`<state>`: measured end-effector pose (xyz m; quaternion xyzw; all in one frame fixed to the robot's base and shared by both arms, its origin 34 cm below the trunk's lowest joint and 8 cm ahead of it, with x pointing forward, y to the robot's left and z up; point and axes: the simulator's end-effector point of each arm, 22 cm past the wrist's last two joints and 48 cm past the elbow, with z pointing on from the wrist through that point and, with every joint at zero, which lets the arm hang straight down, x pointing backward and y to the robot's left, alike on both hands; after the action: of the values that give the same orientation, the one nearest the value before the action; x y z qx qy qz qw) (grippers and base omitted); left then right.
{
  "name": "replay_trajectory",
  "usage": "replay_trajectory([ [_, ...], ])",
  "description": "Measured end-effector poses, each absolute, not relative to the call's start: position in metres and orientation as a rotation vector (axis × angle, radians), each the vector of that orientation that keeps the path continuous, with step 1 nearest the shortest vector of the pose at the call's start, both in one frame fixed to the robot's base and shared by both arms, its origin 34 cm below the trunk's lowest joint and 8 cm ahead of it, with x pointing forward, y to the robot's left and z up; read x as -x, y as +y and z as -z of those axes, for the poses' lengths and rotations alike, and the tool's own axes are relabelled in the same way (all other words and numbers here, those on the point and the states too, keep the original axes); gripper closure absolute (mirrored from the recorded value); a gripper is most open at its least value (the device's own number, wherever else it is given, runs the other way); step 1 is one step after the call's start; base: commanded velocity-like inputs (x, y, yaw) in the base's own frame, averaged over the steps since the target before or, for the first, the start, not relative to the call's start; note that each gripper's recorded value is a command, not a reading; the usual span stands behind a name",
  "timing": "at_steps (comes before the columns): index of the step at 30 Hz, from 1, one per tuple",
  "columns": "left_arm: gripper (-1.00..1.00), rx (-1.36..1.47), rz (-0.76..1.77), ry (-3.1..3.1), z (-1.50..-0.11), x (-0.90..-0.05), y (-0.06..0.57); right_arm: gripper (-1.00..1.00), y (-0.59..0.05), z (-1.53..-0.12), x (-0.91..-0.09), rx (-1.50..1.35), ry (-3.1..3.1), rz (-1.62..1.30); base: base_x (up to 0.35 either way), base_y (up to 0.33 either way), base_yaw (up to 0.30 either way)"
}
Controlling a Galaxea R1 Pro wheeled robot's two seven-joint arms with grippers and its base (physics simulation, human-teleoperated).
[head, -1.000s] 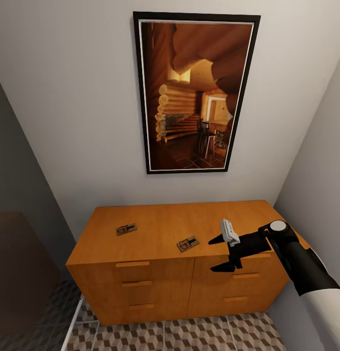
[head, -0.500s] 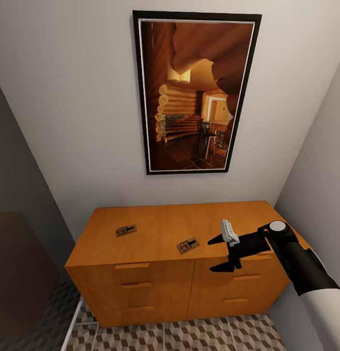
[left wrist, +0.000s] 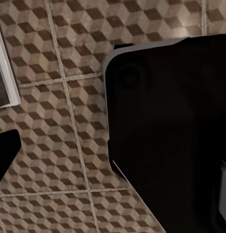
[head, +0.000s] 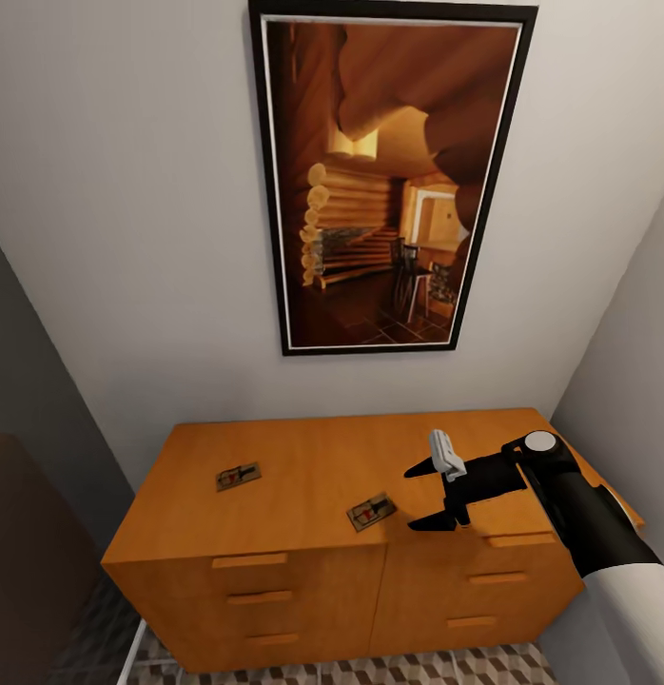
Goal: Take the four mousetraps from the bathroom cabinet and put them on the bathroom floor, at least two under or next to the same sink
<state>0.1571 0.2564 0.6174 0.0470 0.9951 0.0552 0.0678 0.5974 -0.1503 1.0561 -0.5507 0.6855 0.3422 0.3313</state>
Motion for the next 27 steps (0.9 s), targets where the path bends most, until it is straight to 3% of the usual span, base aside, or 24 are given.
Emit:
replay_trajectory([
  [9, -1.00, -0.143, -0.172, 3.003, -0.617, -0.153, 0.260, -1.00, -0.150, -1.053, -0.597, 1.435, 1.798, -0.901, 0.162, 0.000, 0.000],
  [27, -1.00, -0.144, -0.184, 3.005, -0.618, -0.152, 0.267, -1.00, -0.151, -1.051, -0.599, 1.429, 1.803, -0.899, 0.012, 0.000, 0.000],
])
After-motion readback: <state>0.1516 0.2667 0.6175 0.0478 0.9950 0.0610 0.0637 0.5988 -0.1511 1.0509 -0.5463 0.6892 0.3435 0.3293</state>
